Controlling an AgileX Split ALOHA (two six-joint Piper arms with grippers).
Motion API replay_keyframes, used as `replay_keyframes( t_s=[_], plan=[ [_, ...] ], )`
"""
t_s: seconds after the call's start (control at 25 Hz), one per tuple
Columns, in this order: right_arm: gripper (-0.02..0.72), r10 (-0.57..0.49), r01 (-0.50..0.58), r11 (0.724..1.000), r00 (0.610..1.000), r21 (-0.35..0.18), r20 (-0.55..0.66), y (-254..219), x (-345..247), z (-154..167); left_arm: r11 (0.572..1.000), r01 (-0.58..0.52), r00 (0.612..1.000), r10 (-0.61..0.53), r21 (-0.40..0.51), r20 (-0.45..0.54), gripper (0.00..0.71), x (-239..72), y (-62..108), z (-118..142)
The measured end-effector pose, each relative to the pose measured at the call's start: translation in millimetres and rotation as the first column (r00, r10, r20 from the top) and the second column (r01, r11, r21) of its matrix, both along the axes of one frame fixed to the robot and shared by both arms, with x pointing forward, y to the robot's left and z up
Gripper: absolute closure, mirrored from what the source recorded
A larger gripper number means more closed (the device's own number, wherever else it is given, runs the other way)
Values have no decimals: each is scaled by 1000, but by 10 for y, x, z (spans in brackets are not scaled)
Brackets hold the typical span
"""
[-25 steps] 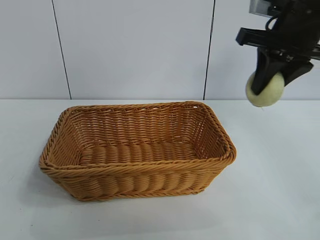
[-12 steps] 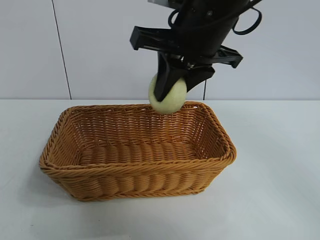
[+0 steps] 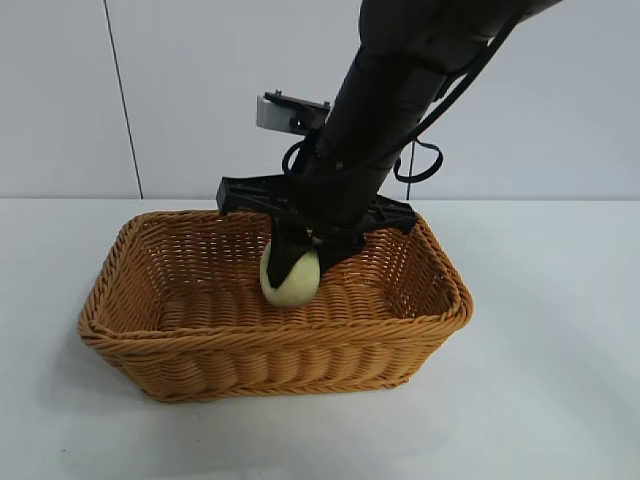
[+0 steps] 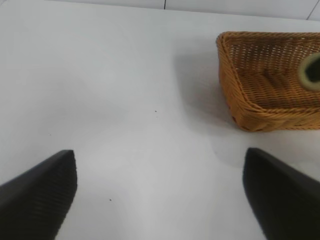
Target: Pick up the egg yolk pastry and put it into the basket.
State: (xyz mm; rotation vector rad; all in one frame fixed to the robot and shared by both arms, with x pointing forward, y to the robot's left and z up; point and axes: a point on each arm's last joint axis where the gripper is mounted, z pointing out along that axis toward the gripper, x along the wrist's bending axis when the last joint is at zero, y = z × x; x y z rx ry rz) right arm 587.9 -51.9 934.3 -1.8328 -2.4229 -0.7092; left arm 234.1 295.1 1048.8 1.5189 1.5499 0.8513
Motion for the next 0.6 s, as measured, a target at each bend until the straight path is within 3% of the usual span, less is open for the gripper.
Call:
replay_keyframes(
  t_s=[0.16, 0.24, 0.4, 0.52, 0.6],
  plan=[
    [186, 13, -13, 1000, 1000, -9, -20, 0, -13, 23, 1000, 0, 1000, 0, 0, 0, 15, 0, 0, 0],
    [111, 42, -43, 999, 999, -27, -30, 7, -6, 93, 1000, 0, 1000, 0, 0, 0, 15, 0, 0, 0],
    [71, 84, -86, 990, 996, -116, -21, -6, 75, 446, 1000, 0, 1000, 0, 0, 0, 15, 0, 0, 0],
    [71, 86, -81, 973, 996, -214, 14, -59, 157, 750, 1000, 0, 1000, 0, 0, 0, 15, 0, 0, 0],
    [71, 75, -65, 966, 997, -251, 31, -110, 206, 911, 1000, 0, 1000, 0, 0, 0, 15, 0, 0, 0]
  ],
)
